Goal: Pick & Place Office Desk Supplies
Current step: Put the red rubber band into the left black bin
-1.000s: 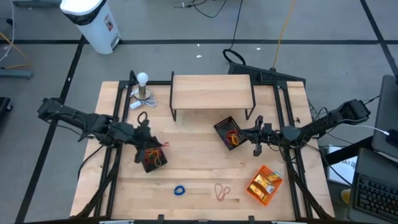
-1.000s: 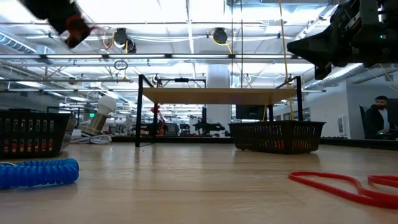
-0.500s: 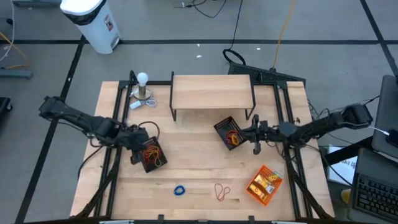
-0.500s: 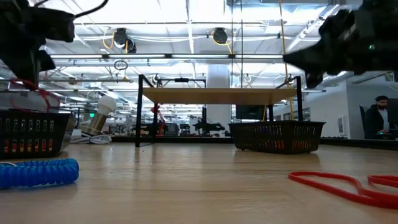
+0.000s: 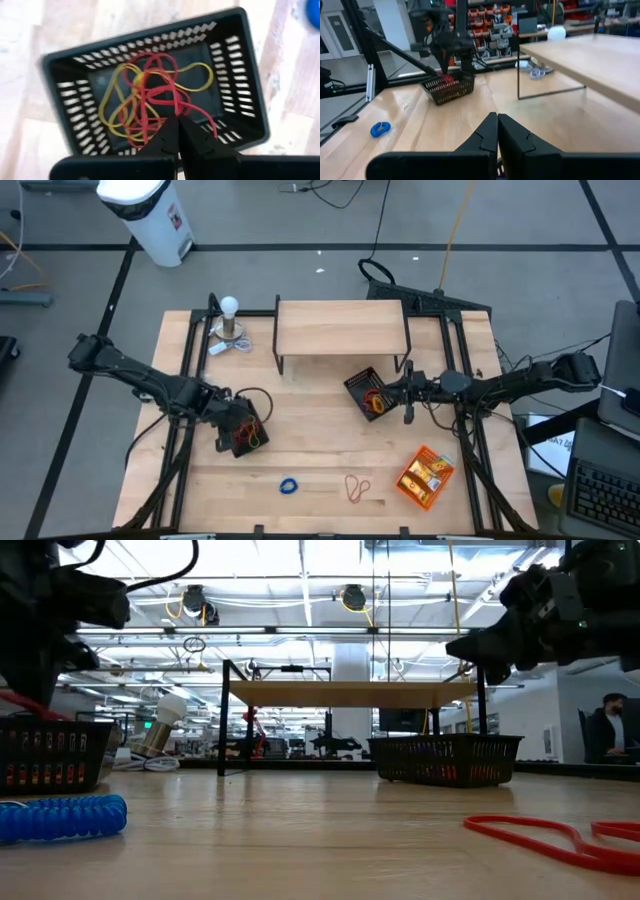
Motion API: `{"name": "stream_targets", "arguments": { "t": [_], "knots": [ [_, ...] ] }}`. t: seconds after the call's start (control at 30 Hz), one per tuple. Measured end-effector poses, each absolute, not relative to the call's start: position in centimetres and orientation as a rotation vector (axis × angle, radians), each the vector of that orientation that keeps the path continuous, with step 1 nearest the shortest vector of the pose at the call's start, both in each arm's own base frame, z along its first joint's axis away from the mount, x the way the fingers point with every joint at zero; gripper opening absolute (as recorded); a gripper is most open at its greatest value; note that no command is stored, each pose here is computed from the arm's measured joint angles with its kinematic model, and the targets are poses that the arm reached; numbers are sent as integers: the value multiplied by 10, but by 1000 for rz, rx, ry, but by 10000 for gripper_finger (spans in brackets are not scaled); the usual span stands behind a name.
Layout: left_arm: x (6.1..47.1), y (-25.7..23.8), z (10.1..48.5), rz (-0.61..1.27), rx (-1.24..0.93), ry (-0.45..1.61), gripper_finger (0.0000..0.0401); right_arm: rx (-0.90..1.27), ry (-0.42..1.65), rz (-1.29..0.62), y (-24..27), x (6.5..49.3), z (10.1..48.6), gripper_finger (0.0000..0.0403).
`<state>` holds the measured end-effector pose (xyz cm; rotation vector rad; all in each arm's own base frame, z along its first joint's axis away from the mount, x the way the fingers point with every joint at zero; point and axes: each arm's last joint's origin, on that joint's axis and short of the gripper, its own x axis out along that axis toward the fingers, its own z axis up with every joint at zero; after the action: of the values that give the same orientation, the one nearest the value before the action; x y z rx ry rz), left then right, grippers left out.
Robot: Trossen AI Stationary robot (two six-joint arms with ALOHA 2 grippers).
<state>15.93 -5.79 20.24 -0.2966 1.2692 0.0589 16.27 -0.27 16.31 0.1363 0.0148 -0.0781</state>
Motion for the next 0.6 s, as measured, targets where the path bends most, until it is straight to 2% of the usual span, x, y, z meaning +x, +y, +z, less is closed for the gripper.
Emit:
{"name": "stream_targets", "arguments": {
  "t": [0.13, 0.3, 0.43, 0.6],
  "knots": [
    [165, -62, 198, -5, -310, 1305, 0, 120, -18, -76, -3, 163, 167, 0],
    [170, -62, 197, 18, -291, 1261, 18, 116, -23, -76, -3, 163, 167, 0],
    [172, -62, 198, 30, -283, 1229, 58, 117, -23, -75, -3, 163, 167, 0],
    [172, -63, 198, -4, -304, 1243, 130, 119, -23, -75, -3, 163, 167, 0]
  ]
}}
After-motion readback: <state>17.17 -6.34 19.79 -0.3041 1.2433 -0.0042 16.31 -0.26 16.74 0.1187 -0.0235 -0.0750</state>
